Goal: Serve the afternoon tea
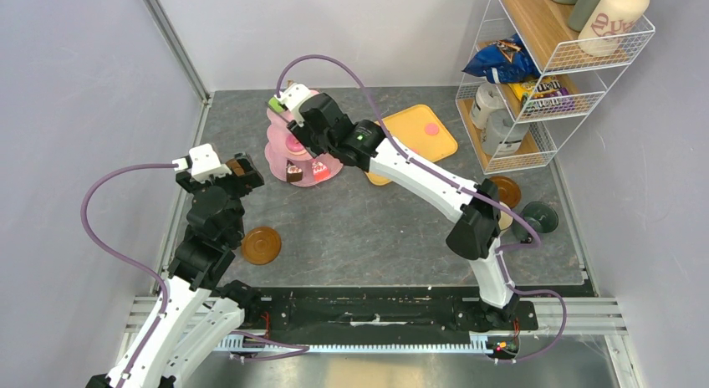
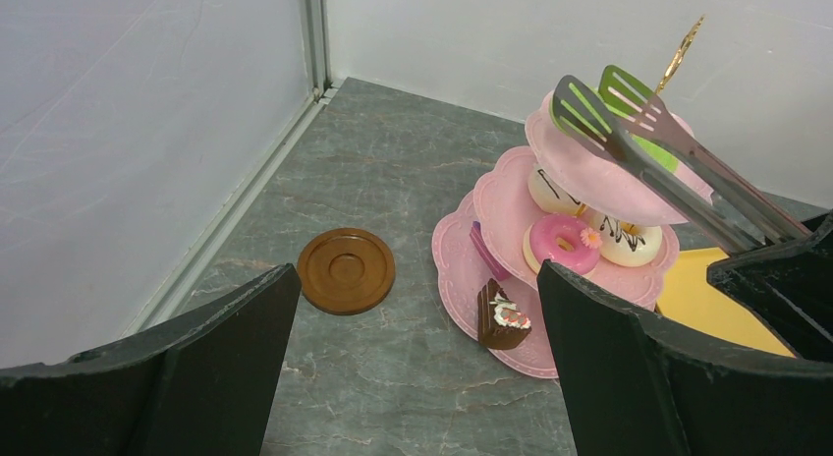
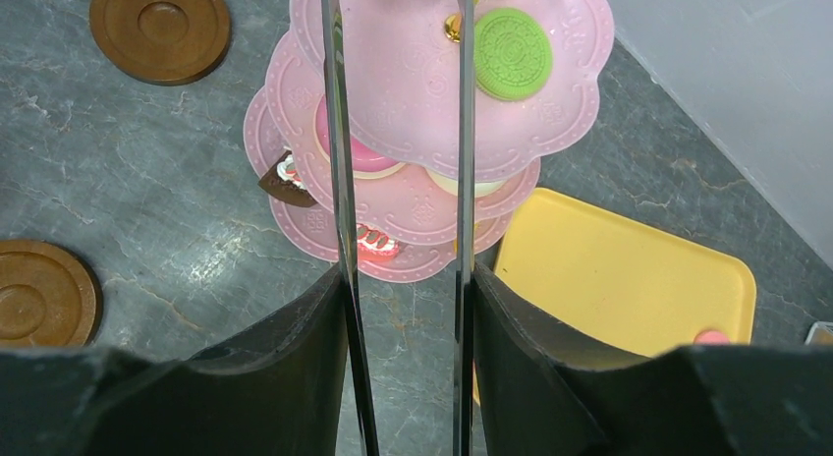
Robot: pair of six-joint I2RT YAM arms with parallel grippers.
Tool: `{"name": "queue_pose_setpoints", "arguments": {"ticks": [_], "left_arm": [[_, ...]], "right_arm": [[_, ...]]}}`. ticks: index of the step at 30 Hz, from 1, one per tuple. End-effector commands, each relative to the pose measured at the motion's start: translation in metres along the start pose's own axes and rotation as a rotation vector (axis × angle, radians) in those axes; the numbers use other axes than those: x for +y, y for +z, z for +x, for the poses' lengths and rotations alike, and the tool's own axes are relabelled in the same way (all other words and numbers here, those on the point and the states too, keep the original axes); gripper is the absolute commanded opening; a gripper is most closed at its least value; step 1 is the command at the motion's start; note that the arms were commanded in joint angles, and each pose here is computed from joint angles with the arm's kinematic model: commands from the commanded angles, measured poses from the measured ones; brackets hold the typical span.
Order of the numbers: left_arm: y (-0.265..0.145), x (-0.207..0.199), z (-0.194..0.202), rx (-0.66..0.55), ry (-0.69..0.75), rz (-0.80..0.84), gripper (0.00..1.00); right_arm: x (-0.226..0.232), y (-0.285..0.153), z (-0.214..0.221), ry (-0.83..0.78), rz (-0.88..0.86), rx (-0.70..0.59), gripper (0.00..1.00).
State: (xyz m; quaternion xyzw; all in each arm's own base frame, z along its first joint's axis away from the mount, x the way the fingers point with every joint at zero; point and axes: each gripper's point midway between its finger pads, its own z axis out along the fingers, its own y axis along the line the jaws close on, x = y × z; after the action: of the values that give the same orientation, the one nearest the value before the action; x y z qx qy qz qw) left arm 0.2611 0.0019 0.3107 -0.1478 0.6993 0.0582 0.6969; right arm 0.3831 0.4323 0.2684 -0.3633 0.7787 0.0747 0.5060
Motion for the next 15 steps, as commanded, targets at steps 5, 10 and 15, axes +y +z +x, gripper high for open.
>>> {"name": "queue_pose_setpoints", "arguments": {"ticks": [5,10,15], "left_arm": [[0.0008,-0.0031,-0.0097,-0.034,-0.06,0.005,0.99],[0.0008,-0.0028,-0.0093,-0.034,-0.059,0.005,0.99],[0.0009,-0.003,-0.0092,-0.033,-0.059,0.005,0.99]], "right_arm": [[0.0045,0.0057,-0.0112,0.004,-0.013,-0.045,0.52],[0.0044,0.0067,-0.0086,0.002,-0.009,-0.038,0.54],[0.0035,0.0056,-0.0077,0.001,-0.006,-0.035,0.54]]}}
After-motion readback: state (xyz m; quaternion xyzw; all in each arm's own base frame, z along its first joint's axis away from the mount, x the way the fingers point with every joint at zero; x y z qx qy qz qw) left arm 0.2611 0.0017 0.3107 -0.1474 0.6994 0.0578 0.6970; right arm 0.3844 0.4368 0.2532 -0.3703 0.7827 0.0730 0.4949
